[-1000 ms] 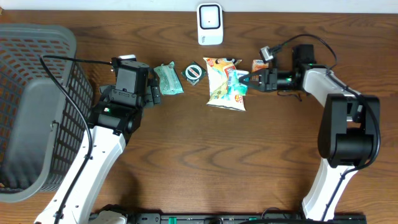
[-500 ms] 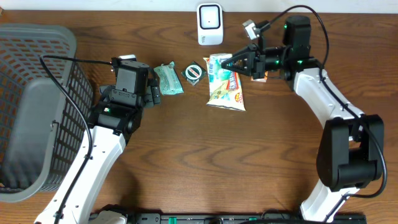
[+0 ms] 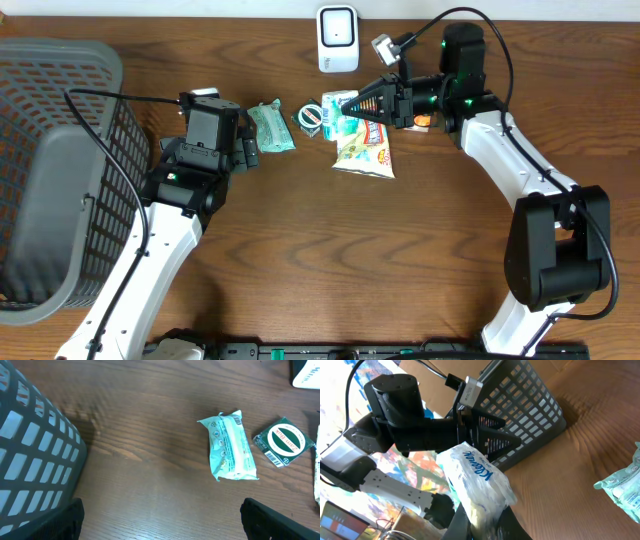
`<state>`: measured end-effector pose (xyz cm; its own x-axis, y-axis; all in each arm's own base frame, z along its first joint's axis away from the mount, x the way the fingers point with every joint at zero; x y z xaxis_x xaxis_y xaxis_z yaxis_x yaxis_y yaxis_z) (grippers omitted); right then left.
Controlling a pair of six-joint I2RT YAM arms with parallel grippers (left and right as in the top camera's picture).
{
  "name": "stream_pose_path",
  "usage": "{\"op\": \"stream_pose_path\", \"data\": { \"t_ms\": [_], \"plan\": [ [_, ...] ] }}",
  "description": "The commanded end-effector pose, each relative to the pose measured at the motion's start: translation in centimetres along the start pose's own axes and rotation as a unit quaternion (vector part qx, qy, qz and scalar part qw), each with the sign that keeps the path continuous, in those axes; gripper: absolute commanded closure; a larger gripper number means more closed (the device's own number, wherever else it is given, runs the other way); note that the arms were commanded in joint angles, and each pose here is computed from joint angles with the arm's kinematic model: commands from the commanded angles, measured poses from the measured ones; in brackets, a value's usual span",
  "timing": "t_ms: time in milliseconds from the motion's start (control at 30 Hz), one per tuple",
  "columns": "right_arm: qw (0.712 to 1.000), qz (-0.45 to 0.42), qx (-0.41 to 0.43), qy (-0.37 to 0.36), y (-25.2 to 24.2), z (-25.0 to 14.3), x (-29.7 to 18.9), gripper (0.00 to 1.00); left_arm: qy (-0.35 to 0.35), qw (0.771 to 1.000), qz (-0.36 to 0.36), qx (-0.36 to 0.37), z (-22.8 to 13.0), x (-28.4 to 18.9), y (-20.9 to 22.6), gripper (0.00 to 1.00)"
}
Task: Scan the item barcode
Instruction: 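Carry the green tissue pack up toward the scanner with right gripper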
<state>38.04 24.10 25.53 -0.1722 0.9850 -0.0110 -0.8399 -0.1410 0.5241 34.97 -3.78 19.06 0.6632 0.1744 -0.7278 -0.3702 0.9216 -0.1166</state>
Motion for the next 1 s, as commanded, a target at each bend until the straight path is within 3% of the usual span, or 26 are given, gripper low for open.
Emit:
{"op": "stream_pose_path", "data": {
  "t_ms": [0, 867, 967],
  "plan": [
    [1.000, 0.010, 0.002, 0.001, 0.7, 0.4, 0.0, 0.99, -0.009, 1.000, 0.006, 0.004, 0.4, -0.2, 0.3, 0.02],
    [1.000, 0.023, 0.003, 0.019, 1.3, 0.0, 3.4, 0.99, -0.009, 1.000, 0.006, 0.004, 0.4, -0.2, 0.3, 0.03],
    [1.000, -0.019, 0.004, 0.010, -0.1, 0.3, 3.1, 0.99, -0.009, 1.000, 0.006, 0.004, 0.4, -0.2, 0.3, 0.02]
  ]
}}
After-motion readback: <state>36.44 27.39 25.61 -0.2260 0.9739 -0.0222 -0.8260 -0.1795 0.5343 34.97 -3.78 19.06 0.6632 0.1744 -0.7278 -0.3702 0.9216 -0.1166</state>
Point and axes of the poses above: each gripper's point midway between its finger pads, its own x axis out along the fingers, its own y axis along the line the jaws close on, z = x × y, the point moved 1 cm from there along -x, back along the fingers, and after that the axes turned 14 degrees about -x, right-handed, at the moved point
